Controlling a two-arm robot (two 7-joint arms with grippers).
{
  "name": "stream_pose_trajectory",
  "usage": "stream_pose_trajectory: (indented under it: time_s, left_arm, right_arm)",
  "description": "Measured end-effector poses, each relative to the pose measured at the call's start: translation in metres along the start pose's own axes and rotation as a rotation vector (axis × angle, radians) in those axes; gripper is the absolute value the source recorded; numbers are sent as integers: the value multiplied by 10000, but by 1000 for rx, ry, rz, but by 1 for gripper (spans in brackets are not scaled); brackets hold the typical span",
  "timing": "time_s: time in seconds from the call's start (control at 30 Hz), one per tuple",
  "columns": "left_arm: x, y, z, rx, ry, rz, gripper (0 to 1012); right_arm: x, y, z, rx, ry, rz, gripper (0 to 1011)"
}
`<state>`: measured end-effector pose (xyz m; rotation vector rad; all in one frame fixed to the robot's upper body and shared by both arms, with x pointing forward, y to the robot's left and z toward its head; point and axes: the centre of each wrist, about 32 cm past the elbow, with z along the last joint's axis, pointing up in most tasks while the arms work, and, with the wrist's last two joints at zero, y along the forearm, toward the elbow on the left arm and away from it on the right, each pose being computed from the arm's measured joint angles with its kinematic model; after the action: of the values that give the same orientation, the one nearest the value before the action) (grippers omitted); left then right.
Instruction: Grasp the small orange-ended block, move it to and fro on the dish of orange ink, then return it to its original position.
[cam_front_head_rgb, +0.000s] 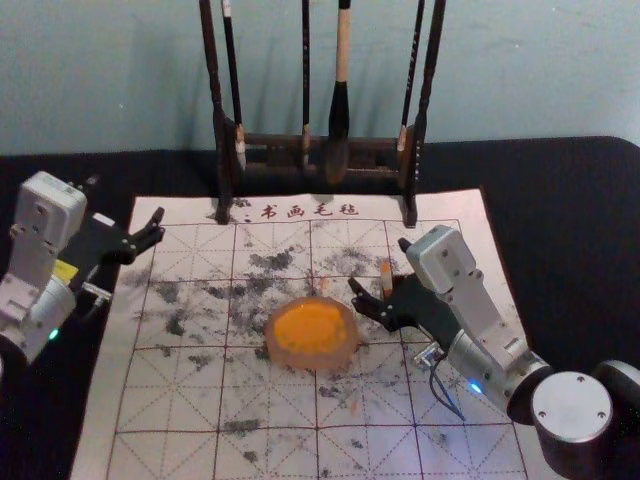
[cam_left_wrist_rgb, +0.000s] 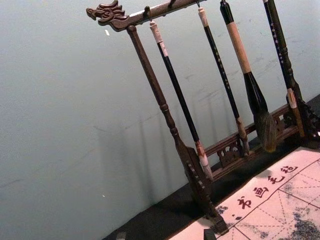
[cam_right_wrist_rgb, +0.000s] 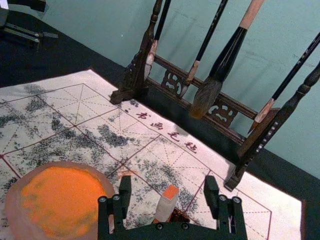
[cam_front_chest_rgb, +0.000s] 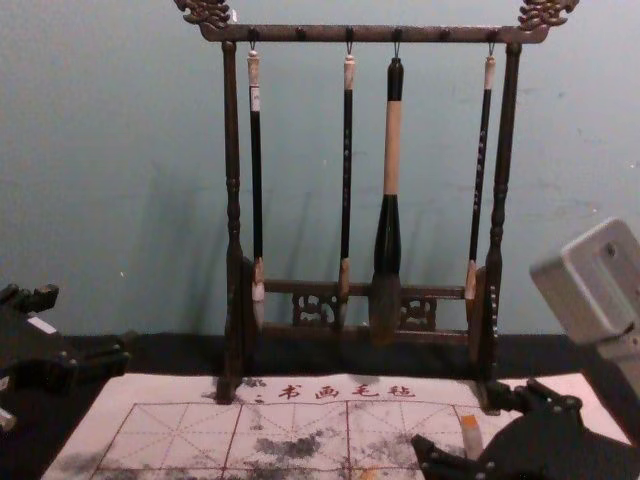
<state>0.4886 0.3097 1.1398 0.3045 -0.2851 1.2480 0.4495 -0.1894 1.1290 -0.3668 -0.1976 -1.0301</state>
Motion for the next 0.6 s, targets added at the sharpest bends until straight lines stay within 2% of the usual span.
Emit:
stream_pose_trajectory:
  time_s: [0.33,0.37,0.57,0.6]
  left_arm:
    - [0,0,0,0,0,0,1001]
    - [0,0,0,0,0,0,1001]
    - [0,0,0,0,0,0,1001]
    - [0,0,0,0,0,0,1001]
  right_arm:
    - [1,-1,1,1,0,0,687]
    - [1,-1,1,1,0,0,625]
    - [1,-1,1,2,1,0,463]
    - [1,-1,1,2,1,0,399]
